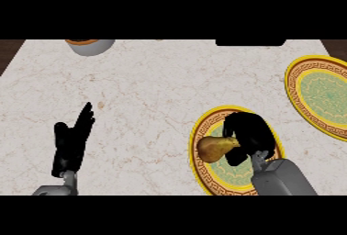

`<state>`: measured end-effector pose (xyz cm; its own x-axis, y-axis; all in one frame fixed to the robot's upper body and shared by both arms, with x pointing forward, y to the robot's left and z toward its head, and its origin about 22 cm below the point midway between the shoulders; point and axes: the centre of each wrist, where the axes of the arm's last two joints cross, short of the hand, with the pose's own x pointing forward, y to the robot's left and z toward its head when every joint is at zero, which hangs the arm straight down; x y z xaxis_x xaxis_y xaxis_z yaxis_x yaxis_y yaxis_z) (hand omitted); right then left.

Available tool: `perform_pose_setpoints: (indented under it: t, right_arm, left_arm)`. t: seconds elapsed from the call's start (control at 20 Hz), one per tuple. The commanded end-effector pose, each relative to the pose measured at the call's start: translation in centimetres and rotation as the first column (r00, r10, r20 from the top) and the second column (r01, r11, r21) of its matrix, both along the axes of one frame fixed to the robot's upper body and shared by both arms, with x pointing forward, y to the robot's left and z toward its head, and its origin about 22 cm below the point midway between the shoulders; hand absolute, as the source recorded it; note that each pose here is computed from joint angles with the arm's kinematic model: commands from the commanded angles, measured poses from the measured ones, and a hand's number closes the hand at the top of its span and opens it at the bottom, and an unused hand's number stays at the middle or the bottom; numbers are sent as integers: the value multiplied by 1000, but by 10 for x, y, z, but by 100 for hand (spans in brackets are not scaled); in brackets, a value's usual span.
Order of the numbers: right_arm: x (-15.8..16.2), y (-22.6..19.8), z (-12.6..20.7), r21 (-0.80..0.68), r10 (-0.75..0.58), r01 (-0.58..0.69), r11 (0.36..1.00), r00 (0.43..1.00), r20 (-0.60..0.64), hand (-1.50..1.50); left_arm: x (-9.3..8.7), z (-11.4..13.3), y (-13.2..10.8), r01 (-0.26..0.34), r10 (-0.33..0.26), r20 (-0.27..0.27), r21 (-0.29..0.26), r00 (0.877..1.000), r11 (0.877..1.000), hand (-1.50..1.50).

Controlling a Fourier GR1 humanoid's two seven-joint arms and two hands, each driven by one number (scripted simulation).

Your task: Pick the pear from the plate and place it in the plate

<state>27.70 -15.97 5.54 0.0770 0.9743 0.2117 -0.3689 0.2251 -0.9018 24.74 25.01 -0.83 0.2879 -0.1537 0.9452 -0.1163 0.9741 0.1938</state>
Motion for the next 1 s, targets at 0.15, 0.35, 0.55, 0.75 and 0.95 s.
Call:
perform_pose_setpoints:
  t: [0.15, 0.35, 0.55, 0.75, 0.95]
  right_arm:
    - [63, -82, 13, 121, -69, 48, 992, 982, 175, 150]
    - [77, -111, 29, 94, -119, 94, 991, 941, 318, 150]
    - [85, -132, 58, 128, -131, 84, 988, 894, 429, 150]
    - [68, -121, 85, 191, -225, 136, 972, 766, 602, 150]
    - [69, -150, 117, 202, -324, 256, 945, 672, 666, 150]
  left_arm:
    - [4, -2, -1, 22, -22, 9, -3, 1000, 1000, 0]
    - [0, -12, 3, 3, -3, 6, 1, 1000, 1000, 0]
    - [-11, -3, 2, 10, -10, 6, 12, 1000, 1000, 0]
    - [-7, 1, 10, -11, 11, -10, 8, 1000, 1000, 0]
    - [-1, 3, -4, 10, -10, 3, 2, 1000, 1000, 0]
